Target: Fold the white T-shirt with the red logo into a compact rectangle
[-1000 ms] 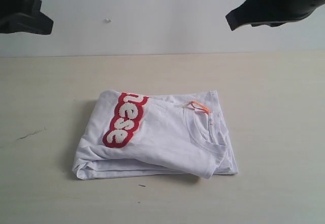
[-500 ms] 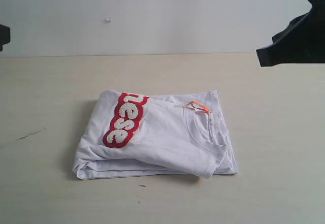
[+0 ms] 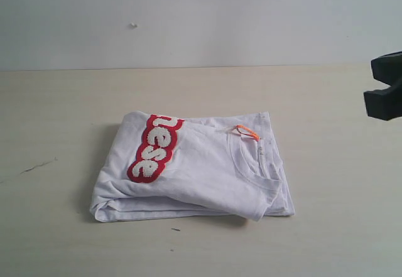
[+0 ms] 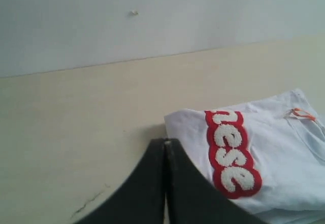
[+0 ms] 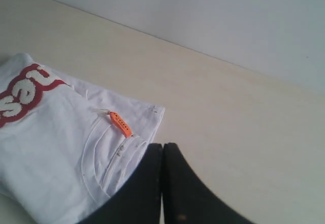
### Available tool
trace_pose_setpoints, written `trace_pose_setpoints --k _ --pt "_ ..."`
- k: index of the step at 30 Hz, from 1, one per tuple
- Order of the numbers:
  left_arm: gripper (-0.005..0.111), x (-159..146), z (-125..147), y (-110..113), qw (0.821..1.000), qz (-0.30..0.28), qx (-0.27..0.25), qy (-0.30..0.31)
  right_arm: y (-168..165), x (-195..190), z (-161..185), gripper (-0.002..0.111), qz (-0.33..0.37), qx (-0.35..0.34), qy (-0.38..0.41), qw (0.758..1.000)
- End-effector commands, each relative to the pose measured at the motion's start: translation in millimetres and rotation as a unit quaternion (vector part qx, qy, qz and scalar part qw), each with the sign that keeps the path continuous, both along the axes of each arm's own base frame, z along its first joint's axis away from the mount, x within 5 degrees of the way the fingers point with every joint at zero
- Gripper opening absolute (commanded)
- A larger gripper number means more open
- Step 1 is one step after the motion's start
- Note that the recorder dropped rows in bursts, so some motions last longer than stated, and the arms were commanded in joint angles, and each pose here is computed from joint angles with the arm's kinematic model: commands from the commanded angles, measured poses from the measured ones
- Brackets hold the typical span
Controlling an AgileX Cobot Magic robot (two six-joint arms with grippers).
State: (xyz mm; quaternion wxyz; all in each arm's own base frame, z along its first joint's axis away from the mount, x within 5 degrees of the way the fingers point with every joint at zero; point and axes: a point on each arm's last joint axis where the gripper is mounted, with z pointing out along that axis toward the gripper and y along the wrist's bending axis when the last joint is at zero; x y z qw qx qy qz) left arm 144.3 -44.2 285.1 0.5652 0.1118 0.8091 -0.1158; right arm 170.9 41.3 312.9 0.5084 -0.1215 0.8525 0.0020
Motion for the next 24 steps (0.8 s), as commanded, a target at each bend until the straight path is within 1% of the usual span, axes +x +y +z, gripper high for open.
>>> trace_pose_setpoints --k 1,6,10,15,20,24 --pt "0.000 -16 -6 7 0.998 0.025 -0.036 -0.032 -3 -15 -2 0.000 0.011 0.007 -0.036 0.999" --pt "0.000 -31 -14 12 0.996 0.037 -0.067 -0.045 -6 -30 -13 0.000 0.019 0.021 -0.062 0.998" --pt "0.000 -40 -16 14 0.995 0.039 -0.072 -0.064 -9 -41 -21 0.000 0.023 0.025 -0.072 0.997" --pt "0.000 -46 -21 16 0.993 0.040 -0.084 -0.067 -13 -52 -34 0.000 0.022 0.025 -0.070 0.997" --pt "0.000 -49 -23 15 0.995 0.032 -0.081 -0.057 -13 -56 -36 0.000 0.013 0.052 -0.057 0.997" --pt "0.000 -49 -24 15 0.995 0.031 -0.079 -0.057 -13 -57 -36 0.000 0.012 0.058 -0.055 0.997"
